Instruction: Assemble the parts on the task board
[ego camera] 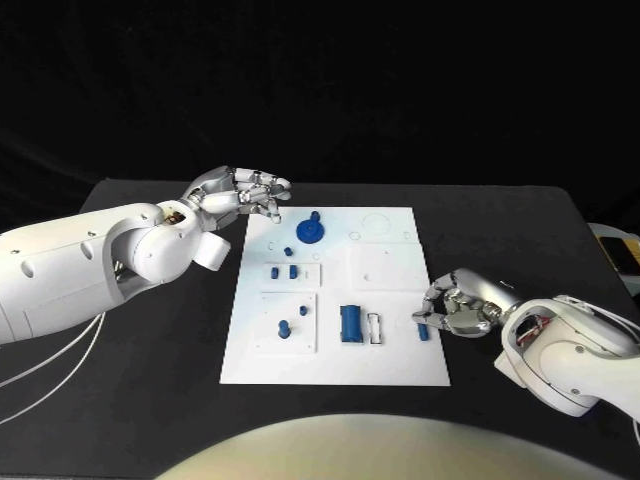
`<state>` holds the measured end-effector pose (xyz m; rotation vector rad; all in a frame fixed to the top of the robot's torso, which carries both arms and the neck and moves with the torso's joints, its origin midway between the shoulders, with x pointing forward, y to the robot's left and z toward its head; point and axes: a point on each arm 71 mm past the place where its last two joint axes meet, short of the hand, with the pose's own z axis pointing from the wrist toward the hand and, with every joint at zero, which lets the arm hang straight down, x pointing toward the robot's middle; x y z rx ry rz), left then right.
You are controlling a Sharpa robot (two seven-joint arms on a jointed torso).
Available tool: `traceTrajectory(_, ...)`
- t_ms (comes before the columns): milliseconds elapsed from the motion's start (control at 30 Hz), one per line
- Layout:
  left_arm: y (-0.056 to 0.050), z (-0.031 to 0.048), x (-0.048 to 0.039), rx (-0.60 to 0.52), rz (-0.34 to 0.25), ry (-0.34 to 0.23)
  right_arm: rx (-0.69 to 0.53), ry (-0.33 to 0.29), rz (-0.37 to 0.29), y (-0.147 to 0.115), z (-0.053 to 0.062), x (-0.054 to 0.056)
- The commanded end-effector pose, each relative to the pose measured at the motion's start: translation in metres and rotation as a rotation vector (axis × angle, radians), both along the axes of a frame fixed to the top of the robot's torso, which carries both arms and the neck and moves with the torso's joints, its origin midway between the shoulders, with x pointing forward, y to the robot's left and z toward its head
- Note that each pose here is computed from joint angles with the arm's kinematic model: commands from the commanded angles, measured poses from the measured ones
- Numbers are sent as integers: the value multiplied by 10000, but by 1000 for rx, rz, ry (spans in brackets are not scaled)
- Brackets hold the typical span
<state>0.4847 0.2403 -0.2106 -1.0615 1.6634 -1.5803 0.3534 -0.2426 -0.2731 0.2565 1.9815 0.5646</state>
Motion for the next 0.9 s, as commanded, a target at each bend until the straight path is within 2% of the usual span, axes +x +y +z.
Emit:
traceTrajectory(33, -11, 15, -3, -15, -6, -8, -66, 2, 10, -6, -32, -2)
traceTrajectory(567, 11, 13, -5, -13, -3, -6, -144, -31, 24, -33, -54, 6)
traceTrajectory(900, 16, 10, -7, -11, -5, -2, -155, -1, 47, 25, -138, -32)
